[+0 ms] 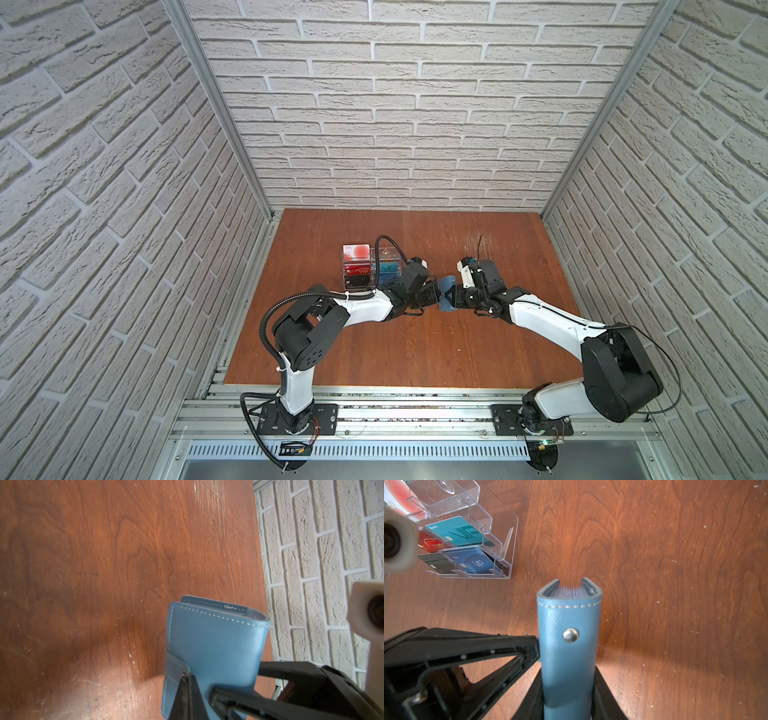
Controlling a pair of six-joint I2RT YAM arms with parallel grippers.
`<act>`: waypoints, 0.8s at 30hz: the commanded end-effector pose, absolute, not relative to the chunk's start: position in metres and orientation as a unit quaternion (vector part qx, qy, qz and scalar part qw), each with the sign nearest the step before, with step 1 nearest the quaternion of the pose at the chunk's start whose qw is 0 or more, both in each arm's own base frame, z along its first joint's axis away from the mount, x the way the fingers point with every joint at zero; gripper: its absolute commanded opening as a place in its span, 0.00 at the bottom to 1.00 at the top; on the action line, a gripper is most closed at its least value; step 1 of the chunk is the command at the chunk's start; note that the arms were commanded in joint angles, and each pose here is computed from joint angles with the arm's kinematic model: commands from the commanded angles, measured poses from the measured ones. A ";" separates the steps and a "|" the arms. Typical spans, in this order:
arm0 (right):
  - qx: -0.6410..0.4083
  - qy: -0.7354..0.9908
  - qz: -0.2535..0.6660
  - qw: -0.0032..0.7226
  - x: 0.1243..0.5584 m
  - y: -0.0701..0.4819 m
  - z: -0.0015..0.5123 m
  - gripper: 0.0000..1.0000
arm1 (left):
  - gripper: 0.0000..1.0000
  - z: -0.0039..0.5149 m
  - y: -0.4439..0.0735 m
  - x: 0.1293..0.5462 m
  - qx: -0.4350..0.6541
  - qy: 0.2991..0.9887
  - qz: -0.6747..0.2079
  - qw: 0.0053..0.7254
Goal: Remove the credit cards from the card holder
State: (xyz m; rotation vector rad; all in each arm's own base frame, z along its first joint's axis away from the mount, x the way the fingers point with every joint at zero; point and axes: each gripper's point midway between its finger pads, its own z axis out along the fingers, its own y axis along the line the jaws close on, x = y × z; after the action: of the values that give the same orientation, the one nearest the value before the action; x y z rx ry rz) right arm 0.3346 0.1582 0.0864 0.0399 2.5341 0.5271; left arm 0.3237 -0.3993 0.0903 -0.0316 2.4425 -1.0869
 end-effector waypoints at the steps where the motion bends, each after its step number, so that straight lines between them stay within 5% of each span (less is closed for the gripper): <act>1: 0.005 0.923 0.225 0.313 0.353 0.173 0.115 0.06 | 0.00 0.070 -0.383 0.327 -0.018 0.906 -0.350 0.237; 24: 0.017 0.932 0.216 0.291 0.355 0.168 0.101 0.06 | 0.00 0.058 -0.353 0.321 -0.006 0.926 -0.289 0.244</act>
State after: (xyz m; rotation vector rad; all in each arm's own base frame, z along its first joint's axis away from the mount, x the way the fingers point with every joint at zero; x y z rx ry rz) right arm 0.3342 0.1655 0.0767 0.0317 2.5776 0.5596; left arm 0.3199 -0.3848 0.0804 0.0233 2.4711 -0.9694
